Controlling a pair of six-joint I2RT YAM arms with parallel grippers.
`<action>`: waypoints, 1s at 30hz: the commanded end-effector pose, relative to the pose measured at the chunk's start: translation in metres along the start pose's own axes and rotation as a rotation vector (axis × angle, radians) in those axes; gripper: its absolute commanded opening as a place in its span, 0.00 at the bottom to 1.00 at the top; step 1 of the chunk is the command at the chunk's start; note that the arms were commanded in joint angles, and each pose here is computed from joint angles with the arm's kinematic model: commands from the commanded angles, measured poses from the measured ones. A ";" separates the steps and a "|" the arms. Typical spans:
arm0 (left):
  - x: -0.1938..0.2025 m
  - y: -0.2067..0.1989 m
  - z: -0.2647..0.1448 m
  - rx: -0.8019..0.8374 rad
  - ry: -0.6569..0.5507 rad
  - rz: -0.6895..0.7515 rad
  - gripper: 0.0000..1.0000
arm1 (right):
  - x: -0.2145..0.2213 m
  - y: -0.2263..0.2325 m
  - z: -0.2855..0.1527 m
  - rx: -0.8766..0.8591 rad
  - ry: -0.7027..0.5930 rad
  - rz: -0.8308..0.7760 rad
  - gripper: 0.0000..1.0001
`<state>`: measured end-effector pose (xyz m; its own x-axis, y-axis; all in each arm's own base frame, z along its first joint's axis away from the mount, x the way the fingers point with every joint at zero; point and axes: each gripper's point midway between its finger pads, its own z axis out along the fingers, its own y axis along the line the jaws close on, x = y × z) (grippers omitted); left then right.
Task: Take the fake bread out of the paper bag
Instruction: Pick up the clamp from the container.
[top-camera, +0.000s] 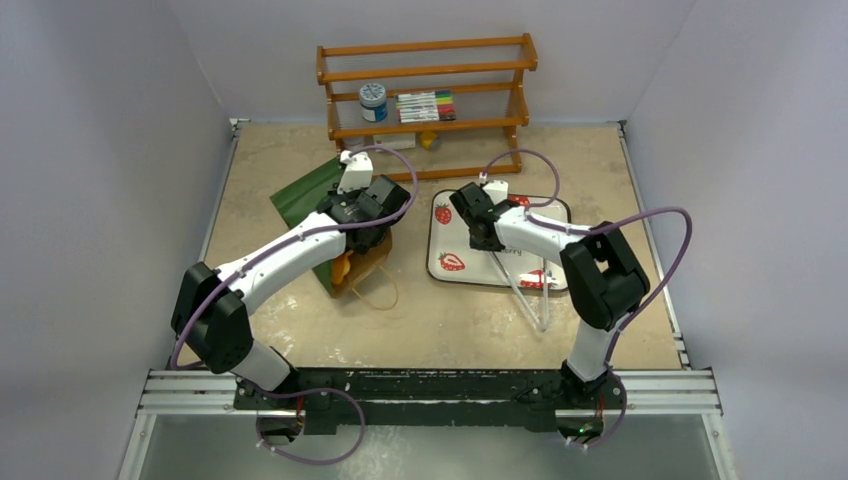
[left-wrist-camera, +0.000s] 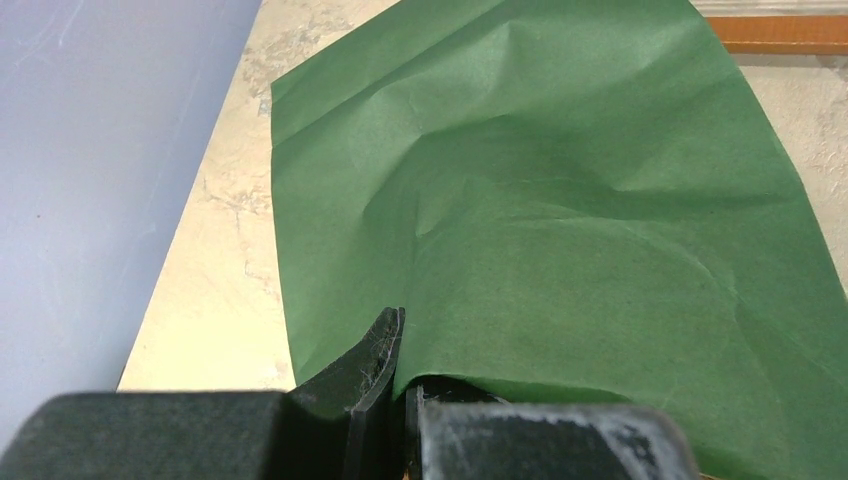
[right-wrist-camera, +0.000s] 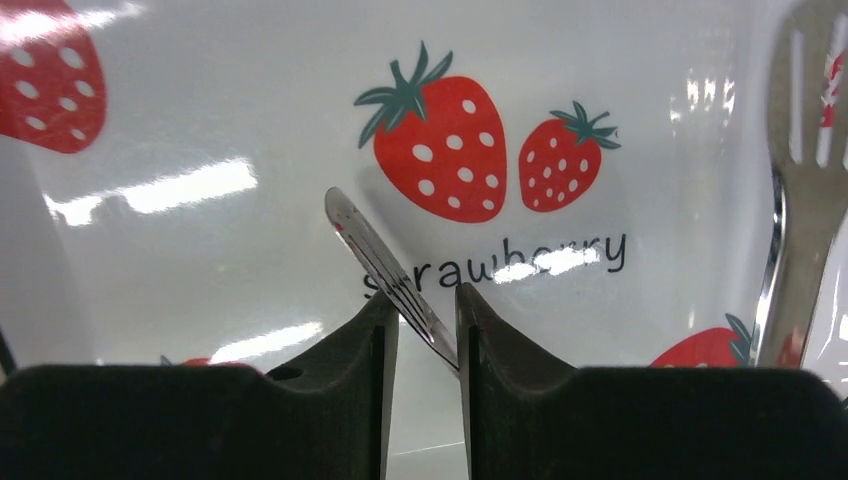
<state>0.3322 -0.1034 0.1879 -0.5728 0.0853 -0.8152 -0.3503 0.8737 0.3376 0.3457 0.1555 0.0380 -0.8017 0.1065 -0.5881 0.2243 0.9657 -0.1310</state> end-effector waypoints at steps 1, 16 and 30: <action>-0.028 0.017 -0.008 -0.012 -0.053 -0.077 0.00 | -0.041 0.014 -0.012 -0.030 -0.109 -0.014 0.25; -0.025 0.028 -0.010 -0.031 -0.040 -0.078 0.00 | -0.118 0.072 -0.018 -0.135 -0.307 -0.117 0.08; -0.021 0.028 -0.009 -0.027 -0.028 -0.095 0.00 | -0.148 0.122 -0.012 -0.276 -0.461 -0.423 0.07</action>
<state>0.3240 -0.0897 0.1926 -0.5902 0.0755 -0.8037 -0.3638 0.8639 0.3482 0.4625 0.2343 0.0833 -0.5850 -0.2814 -0.7607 -0.1561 0.9594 -0.2348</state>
